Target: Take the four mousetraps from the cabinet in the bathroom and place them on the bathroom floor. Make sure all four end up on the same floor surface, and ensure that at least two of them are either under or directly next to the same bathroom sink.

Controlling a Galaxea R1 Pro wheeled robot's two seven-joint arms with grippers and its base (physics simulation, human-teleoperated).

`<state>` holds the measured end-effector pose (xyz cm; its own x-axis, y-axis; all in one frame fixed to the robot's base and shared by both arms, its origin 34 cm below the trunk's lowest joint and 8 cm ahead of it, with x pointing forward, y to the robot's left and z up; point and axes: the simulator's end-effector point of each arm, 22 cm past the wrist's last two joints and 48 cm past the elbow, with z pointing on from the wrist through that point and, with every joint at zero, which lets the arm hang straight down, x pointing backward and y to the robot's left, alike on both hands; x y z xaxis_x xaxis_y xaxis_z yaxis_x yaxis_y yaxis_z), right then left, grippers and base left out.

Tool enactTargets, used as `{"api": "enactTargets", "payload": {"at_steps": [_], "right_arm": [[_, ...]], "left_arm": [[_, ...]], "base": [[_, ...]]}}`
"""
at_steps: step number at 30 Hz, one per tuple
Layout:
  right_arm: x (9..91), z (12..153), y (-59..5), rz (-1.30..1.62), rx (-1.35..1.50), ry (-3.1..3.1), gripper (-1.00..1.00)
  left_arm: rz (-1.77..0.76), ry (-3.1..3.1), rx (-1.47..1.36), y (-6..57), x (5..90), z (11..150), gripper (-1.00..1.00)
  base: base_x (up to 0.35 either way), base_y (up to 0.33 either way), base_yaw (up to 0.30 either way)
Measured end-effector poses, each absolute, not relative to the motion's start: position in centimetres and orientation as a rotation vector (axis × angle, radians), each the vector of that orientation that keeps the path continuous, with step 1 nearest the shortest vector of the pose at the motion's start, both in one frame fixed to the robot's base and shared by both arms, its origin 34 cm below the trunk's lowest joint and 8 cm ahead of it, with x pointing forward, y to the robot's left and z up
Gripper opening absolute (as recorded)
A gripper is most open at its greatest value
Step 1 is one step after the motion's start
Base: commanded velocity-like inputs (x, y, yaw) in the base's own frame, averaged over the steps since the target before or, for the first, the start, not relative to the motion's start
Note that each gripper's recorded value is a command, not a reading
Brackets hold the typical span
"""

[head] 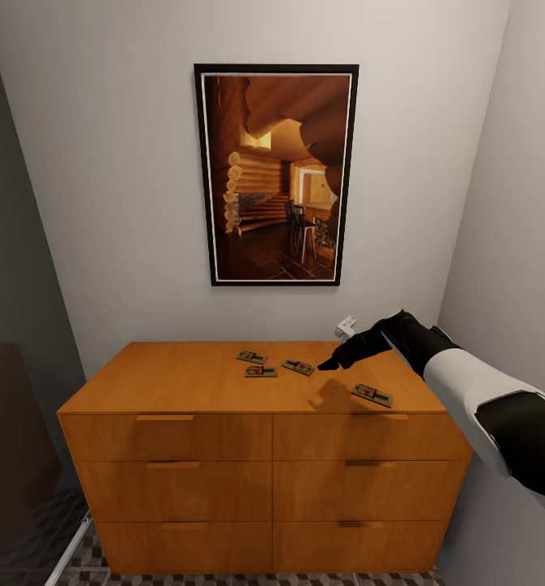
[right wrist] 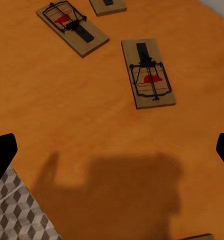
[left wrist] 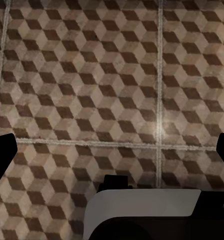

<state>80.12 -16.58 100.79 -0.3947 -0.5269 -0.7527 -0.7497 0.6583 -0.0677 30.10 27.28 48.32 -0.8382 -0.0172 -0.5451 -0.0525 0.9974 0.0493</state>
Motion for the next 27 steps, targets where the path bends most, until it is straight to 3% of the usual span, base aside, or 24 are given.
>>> {"api": "enactTargets", "payload": {"at_steps": [27], "right_arm": [[76.7,101.2,-15.4,0.569,-1.123,2.051,1.00]], "left_arm": [[0.084,2.572,-0.048,27.3,29.8,48.2,1.00]], "base": [[0.000,0.000,0.000]]}}
